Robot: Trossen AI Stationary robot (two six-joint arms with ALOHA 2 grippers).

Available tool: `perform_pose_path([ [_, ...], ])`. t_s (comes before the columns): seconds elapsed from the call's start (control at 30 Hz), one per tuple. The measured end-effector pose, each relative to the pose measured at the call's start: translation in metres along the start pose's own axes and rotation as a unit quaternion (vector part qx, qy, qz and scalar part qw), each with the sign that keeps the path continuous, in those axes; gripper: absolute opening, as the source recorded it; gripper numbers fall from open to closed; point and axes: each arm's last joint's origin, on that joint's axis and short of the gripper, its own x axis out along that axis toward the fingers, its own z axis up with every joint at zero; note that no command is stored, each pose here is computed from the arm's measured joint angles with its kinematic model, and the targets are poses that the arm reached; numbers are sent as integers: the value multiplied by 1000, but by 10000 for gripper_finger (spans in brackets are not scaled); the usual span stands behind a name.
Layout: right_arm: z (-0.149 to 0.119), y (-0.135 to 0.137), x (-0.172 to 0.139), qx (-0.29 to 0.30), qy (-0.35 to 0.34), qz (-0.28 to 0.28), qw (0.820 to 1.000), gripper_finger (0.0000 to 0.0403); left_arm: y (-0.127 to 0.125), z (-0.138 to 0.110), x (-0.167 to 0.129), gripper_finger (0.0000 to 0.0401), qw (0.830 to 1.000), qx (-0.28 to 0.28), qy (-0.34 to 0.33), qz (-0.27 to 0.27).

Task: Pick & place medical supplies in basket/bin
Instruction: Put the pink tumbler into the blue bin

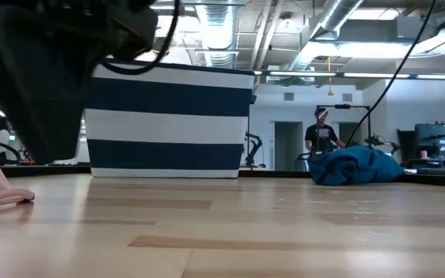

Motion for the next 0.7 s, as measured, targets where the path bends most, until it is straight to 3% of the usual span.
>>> perform_pose_path([
  [0.2,0,0,0,-1,0,0,1000,225,5,-9,-2,132,999,-29,-28,28],
  [0.4,0,0,0,-5,0,0,1000,225,5,-17,-3,132,997,-38,-67,21],
  [0.7,0,0,0,-6,0,0,1000,225,16,-27,18,132,997,-59,-43,14],
])
